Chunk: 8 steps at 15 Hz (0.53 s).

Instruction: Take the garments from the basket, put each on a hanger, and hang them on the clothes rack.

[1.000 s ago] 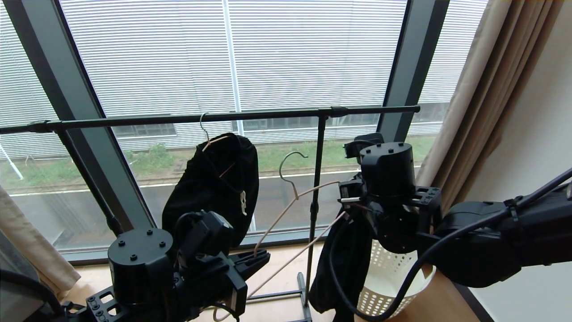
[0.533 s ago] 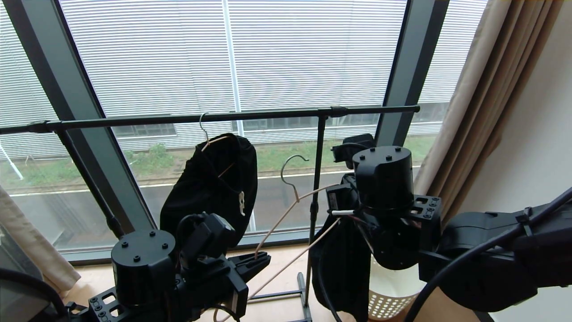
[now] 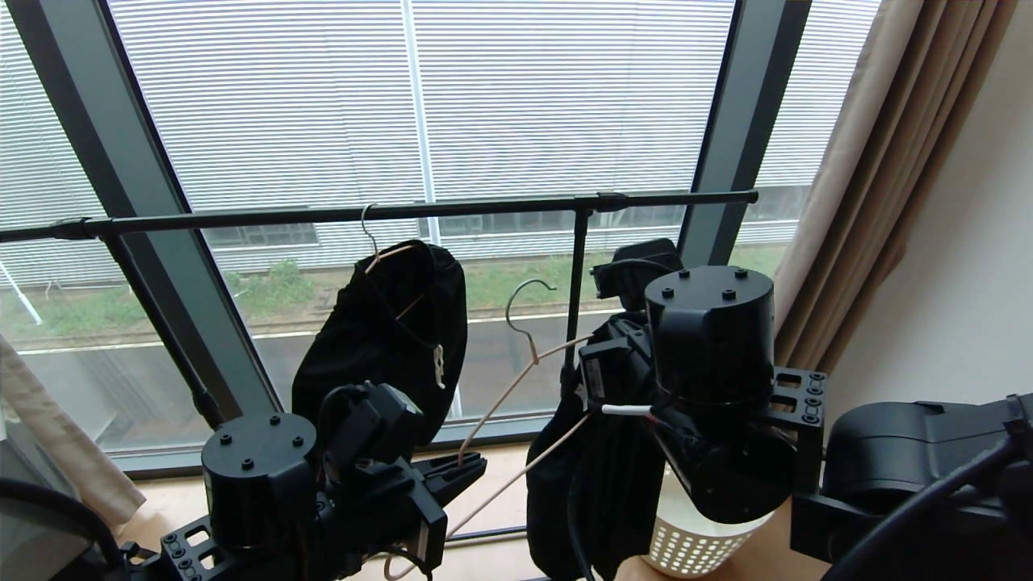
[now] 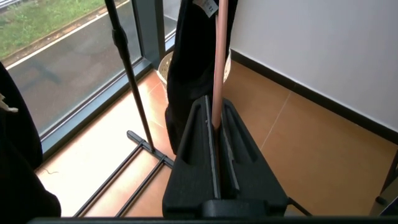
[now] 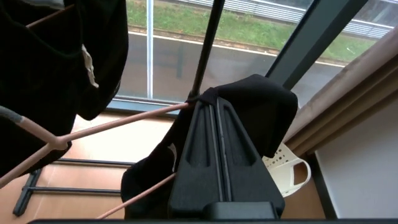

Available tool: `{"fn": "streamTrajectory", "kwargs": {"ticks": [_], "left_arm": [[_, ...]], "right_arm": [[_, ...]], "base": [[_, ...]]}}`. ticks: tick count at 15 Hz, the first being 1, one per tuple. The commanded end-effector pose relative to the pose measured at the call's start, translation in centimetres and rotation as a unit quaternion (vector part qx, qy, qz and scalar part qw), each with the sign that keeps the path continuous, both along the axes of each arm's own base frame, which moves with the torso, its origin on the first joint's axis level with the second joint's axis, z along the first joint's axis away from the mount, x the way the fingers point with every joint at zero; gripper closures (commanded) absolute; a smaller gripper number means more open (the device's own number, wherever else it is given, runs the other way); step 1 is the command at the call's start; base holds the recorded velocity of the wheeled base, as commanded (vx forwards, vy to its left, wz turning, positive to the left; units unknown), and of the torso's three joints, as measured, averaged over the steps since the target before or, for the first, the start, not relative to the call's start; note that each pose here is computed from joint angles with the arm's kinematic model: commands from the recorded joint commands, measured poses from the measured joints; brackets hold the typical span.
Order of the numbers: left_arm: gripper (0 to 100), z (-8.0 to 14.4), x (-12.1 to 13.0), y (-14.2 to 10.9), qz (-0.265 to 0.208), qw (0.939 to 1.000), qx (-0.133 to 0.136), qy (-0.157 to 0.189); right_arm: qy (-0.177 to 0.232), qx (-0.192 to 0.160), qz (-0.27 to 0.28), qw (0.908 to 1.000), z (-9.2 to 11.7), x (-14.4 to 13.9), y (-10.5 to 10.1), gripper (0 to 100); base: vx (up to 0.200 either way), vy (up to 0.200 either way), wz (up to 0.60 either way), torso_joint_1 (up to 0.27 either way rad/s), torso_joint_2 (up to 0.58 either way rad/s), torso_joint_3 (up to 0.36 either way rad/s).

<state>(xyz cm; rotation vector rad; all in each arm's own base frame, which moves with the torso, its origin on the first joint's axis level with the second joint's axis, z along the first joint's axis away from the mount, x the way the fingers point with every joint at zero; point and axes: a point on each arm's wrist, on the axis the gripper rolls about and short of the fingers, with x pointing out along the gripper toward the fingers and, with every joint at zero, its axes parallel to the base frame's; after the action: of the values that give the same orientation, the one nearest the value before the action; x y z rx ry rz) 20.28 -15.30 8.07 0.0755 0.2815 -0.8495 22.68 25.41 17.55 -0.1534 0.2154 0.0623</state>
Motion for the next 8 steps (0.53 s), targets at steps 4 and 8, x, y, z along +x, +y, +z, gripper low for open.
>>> {"fn": "streamTrajectory", "kwargs": {"ticks": [4, 8], "left_arm": [[100, 1.0, 0.8, 1.3, 0.033, 0.9990, -0.016, -0.026], [100, 1.7, 0.6, 1.7, 0.035, 0.9983, -0.023, -0.040]], "right_arm": [[-0.017, 0.020, -0.056, 0.9981, 1.7, 2.7, -3.1, 100], [-0.018, 0.014, -0.064, 0.9977, 1.6, 3.9, -3.4, 100]], "base": [[0.000, 0.000, 0.00, 0.000, 0.00, 0.000], [0.000, 0.000, 0.00, 0.000, 0.00, 0.000]]}}
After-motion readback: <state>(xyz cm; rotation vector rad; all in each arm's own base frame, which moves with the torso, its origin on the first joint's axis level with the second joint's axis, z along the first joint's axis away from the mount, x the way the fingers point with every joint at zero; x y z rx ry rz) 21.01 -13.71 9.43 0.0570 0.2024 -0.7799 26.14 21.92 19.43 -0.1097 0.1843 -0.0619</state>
